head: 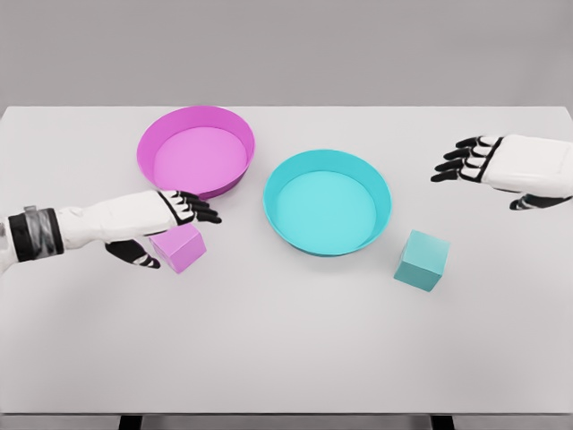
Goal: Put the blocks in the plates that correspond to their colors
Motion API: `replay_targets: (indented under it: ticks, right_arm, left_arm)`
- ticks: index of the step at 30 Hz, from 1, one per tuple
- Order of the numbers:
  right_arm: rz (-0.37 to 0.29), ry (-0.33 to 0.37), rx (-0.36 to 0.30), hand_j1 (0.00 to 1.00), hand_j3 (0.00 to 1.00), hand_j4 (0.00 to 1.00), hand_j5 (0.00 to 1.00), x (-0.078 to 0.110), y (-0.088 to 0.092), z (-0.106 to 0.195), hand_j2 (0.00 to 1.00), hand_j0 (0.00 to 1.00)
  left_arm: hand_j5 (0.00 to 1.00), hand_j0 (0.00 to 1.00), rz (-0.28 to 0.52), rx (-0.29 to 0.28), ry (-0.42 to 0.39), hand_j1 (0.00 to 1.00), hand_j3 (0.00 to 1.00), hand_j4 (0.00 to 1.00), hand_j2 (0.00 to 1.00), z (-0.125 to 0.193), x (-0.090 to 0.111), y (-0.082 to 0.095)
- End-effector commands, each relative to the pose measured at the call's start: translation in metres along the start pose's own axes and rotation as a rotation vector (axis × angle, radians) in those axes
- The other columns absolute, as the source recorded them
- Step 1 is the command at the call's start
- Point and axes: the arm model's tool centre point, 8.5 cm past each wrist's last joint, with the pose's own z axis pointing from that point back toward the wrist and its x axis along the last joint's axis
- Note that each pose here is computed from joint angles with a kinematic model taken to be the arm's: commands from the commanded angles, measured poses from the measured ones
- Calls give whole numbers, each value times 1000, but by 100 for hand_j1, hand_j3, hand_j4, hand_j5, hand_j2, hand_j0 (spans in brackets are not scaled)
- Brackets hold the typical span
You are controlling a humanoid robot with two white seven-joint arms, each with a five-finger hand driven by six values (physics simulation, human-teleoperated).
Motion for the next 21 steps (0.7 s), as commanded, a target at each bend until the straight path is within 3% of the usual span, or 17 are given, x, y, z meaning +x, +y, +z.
replay_targets:
  ticks: [1,21]
  right_arm:
    - [-1,-24,-9,100,100,100,100,7,-2,-4,100,100]
    - [-18,-172,32,100,100,100,100,43,11,-45,100,100]
  left_arm:
    - [100,100,-14,-12,8,100,100,100,100,-3,-1,-3]
    - [99,99,-50,-35,28,99,99,99,99,-10,-4,-6]
